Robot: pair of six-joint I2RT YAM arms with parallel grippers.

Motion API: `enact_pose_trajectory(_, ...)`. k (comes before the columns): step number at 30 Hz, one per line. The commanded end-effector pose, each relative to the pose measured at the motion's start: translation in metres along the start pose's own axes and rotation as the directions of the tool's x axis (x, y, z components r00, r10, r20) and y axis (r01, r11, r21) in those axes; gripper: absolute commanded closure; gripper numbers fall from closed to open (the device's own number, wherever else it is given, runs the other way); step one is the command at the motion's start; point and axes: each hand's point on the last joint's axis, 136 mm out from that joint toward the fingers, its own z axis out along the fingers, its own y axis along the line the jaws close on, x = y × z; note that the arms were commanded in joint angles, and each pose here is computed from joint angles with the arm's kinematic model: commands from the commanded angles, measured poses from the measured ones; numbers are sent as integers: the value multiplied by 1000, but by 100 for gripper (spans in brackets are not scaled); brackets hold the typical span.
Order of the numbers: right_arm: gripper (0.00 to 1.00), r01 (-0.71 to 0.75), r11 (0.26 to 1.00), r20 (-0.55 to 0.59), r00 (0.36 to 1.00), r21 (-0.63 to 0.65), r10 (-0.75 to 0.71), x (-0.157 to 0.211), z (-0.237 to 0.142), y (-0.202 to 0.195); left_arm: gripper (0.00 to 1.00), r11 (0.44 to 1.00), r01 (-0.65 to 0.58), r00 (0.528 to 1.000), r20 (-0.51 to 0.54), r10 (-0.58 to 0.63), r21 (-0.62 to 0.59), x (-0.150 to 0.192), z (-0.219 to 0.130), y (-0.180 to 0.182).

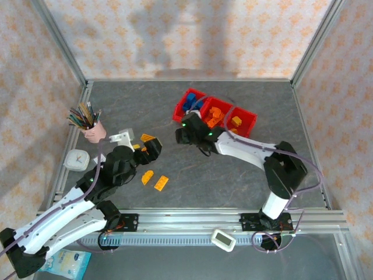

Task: Sort the legos into containers by color
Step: Pick up the lego from the middle-left of the table.

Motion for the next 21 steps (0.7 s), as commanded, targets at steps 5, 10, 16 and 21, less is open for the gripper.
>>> enact_pose_trajectory(5, 21, 123, 988, -6, 992, -91, -124, 7, 28, 66, 1, 991, 39, 999, 33, -35, -129, 1, -19, 39)
enact_pose_trajectory(10, 18, 217, 967, -33, 974, -133, -223, 17, 51, 103, 1, 987, 67, 996, 65, -58, -146, -4, -28, 48)
enact_pose_trajectory(16, 16, 227, 959, -47, 970, -172, -238, 28, 66, 135, 1, 982, 89, 993, 94, -74, -168, -9, -37, 56)
enact_pose_trajectory(21, 18, 291, 935, -49, 950, -203, -307, 39, 80, 157, 1, 979, 106, 989, 119, -86, -172, -13, -43, 60)
